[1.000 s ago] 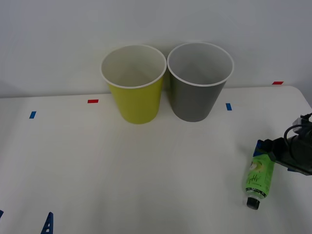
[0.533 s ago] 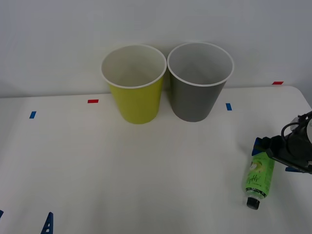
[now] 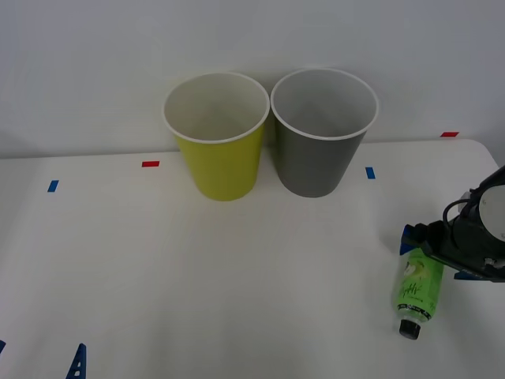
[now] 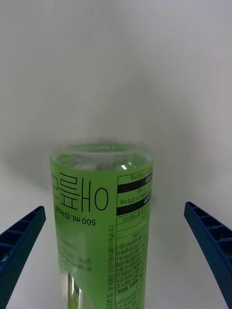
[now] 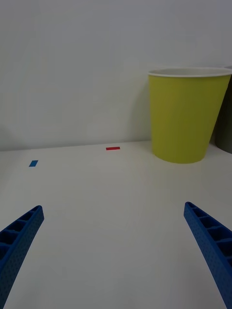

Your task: Put cans in the gray bin and PET bottles in the light green bin.

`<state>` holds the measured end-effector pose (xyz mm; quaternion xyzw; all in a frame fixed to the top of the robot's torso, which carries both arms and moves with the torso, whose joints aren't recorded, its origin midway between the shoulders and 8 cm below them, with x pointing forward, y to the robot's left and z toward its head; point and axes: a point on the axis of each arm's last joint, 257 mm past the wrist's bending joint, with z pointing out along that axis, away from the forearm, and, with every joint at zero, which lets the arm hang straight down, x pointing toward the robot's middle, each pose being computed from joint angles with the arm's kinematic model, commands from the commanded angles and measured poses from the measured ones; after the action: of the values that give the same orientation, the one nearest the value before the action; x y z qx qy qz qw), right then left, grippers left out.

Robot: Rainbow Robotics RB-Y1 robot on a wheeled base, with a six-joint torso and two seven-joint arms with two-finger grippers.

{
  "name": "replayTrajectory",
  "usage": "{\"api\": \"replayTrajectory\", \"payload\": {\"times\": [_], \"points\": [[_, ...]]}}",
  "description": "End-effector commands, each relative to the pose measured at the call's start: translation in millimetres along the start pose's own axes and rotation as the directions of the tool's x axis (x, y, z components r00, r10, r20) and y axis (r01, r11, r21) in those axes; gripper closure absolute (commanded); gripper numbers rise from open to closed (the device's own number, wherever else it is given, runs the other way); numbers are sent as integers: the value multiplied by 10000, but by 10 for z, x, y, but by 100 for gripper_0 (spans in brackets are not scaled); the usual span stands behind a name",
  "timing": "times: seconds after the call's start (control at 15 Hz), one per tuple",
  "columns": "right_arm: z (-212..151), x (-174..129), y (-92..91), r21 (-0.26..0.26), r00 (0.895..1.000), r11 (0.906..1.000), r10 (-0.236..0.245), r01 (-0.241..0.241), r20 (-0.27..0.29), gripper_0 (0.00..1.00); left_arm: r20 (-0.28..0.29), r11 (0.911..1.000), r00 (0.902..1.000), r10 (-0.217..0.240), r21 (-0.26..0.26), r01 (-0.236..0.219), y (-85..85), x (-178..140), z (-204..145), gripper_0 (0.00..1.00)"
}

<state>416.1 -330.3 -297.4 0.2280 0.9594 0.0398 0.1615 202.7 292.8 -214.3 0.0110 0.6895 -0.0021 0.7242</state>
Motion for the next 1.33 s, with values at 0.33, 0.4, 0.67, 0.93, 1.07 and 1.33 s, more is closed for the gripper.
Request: {"api": "replayTrajectory", "payload": {"times": [0.33,0.4,0.67,0.93,1.07,1.33], "points": [[29,11,61,-55,10000,10000,-10,10,49,0,0,10000,10000,0,0,0,0,0,0,0],[29,8,64,-65,10000,10000,-10,11,62,0,0,10000,10000,0,0,0,0,0,0,0],[87,-10,18,105,10000,9999,97,-97,11,0,0,10000,10000,0,0,0,0,0,0,0],[117,-41,17,68,9999,9999,159,-159,51,0,0,10000,10000,0,0,0,0,0,0,0],[127,-37,61,-18,9999,9999,103,-102,72,0,0,10000,10000,0,0,0,0,0,0,0],[140,-41,77,-10,9999,10000,89,-89,138,97,0,10000,10000,0,0,0,0,0,0,0]]}}
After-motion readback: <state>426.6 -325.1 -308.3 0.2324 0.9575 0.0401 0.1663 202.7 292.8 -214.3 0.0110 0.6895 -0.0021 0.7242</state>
